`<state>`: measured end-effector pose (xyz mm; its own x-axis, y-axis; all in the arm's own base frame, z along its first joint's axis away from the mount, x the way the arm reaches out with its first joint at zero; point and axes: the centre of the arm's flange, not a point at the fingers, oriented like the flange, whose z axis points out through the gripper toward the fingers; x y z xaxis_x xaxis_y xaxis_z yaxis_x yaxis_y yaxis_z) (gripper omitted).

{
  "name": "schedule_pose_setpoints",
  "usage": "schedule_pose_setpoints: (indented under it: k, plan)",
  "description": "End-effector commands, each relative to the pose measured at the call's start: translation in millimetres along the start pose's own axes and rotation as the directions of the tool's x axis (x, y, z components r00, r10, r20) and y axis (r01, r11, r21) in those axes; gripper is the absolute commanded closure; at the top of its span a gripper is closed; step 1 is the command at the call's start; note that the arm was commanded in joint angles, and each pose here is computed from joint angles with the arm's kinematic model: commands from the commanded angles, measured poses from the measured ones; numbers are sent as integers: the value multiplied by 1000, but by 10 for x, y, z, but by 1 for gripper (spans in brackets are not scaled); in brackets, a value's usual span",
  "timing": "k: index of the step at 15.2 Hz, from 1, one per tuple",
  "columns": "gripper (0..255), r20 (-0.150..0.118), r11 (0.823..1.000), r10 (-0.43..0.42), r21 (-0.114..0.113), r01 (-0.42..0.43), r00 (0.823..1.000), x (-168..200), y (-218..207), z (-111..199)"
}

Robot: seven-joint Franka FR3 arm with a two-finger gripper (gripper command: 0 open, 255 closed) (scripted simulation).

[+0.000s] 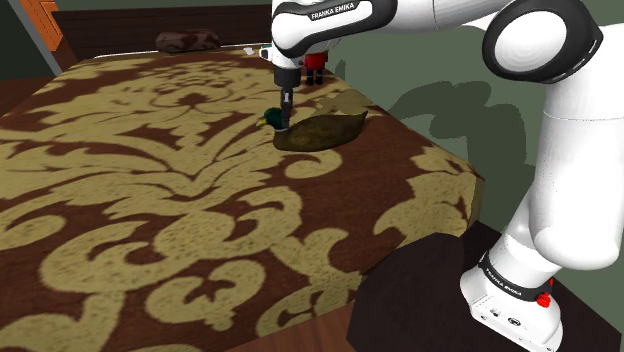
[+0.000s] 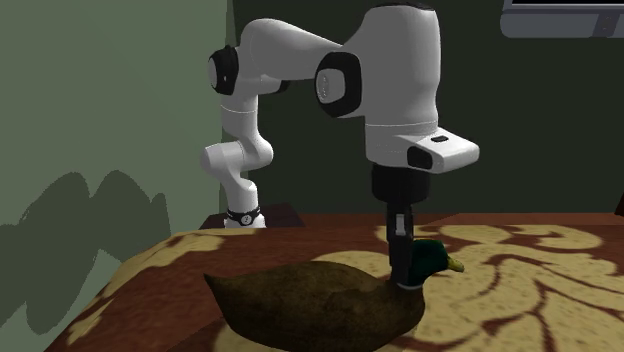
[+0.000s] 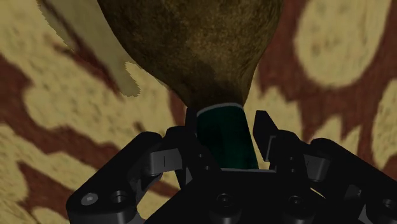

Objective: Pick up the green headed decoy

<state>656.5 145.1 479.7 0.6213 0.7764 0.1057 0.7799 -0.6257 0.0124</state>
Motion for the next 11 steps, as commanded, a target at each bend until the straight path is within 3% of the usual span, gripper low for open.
schedule_pose_setpoints:
  k: [1, 11]
  plan:
    - [255, -2, 1000, -1, -1, 1, 1000, 12, -4, -113]
    - [255, -2, 1000, -1, -1, 1, 1000, 68, 2, -638]
